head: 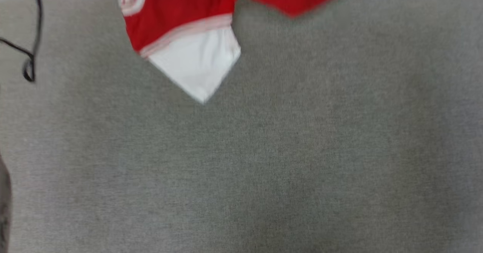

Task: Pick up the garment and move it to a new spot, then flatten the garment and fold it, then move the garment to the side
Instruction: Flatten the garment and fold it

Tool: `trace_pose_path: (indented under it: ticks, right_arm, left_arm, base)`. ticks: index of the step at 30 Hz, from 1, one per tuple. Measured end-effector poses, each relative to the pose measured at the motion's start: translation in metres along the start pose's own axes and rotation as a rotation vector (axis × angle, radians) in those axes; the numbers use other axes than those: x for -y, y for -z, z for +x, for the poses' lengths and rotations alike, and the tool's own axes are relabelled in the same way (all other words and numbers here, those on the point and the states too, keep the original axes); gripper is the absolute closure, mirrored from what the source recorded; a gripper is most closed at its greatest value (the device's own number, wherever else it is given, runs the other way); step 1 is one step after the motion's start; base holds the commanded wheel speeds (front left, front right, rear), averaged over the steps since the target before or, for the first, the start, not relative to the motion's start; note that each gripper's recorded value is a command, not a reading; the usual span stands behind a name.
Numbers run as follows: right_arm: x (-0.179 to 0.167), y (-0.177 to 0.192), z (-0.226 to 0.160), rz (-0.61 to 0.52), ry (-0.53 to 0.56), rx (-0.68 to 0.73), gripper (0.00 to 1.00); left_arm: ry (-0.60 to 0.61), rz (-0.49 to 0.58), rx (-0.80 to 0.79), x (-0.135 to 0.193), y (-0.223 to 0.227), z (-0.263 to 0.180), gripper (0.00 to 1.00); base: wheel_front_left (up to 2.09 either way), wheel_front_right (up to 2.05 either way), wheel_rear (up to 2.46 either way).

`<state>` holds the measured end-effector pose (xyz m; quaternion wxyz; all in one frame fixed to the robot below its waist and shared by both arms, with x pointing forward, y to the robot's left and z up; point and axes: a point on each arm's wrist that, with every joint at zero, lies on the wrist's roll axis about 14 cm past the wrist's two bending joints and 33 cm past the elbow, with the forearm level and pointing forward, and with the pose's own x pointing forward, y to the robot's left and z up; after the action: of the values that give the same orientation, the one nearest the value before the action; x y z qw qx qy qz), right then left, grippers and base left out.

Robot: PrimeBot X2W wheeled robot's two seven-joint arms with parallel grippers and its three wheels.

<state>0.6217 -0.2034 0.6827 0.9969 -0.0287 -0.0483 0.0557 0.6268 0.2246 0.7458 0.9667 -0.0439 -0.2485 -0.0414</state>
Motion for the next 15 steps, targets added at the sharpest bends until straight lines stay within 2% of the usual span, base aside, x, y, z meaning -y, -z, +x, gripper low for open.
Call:
trace_pose_path:
  ticks: [7,15]
  right_arm:
    - [0.002,0.009,0.038,-0.007,0.004,0.064,1.0]
    - [-0.003,0.045,0.073,-0.02,-0.009,0.074,1.0]
  left_arm:
    - [0.009,0.009,0.037,-0.005,0.024,0.033,1.0]
    - [0.009,-0.007,-0.022,-0.011,0.088,0.047,1.0]
  base:
    - [0.0,0.0,0.0]
    - [0.0,0.0,0.0]
